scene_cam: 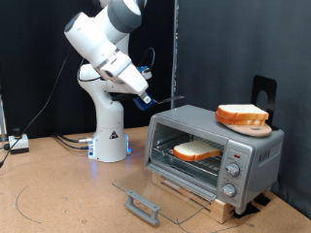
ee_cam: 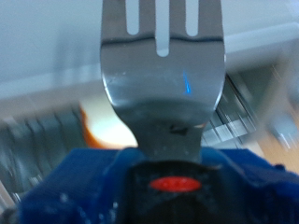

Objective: Make a piece of toast with the oven

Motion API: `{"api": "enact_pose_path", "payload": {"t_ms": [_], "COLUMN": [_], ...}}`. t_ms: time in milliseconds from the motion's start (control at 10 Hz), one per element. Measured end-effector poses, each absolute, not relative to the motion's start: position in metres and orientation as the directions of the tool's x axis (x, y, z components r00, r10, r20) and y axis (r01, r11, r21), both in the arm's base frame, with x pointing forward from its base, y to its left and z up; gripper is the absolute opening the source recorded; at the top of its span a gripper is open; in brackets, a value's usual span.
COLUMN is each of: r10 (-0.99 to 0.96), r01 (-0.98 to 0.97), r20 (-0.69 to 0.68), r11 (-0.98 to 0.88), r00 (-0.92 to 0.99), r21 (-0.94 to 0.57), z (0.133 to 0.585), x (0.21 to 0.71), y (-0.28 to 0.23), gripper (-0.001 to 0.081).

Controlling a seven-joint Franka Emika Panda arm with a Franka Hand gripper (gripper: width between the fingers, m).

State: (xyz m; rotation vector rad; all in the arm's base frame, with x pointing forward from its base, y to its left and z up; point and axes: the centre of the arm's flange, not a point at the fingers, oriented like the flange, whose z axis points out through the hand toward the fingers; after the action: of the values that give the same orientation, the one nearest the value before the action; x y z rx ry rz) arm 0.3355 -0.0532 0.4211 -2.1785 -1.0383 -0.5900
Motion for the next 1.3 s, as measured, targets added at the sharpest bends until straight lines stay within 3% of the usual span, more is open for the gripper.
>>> {"api": "enact_pose_path", "payload": {"t_ms": [200,400,1000,1300], "r10": [0.554,0.580,0.670,0.670], "r01": [0.872,0.895,0.889,0.882], "r20": [0.674,0.686,0.596,0.583], "r11": [-0.292,-0.222,-0.237,-0.264], "r00": [0.489,0.440,0.442,0.459], "r21": [-0.392,-0.387,-0.392,-0.391], "z": [0.423,0.424,0.395,0.381], "x": [0.326,0.321,0.305,0.303], "y": [-0.022,0.007,0.096,0.111], "gripper": [0.0457,0.0457,0.0457,0.0457]}}
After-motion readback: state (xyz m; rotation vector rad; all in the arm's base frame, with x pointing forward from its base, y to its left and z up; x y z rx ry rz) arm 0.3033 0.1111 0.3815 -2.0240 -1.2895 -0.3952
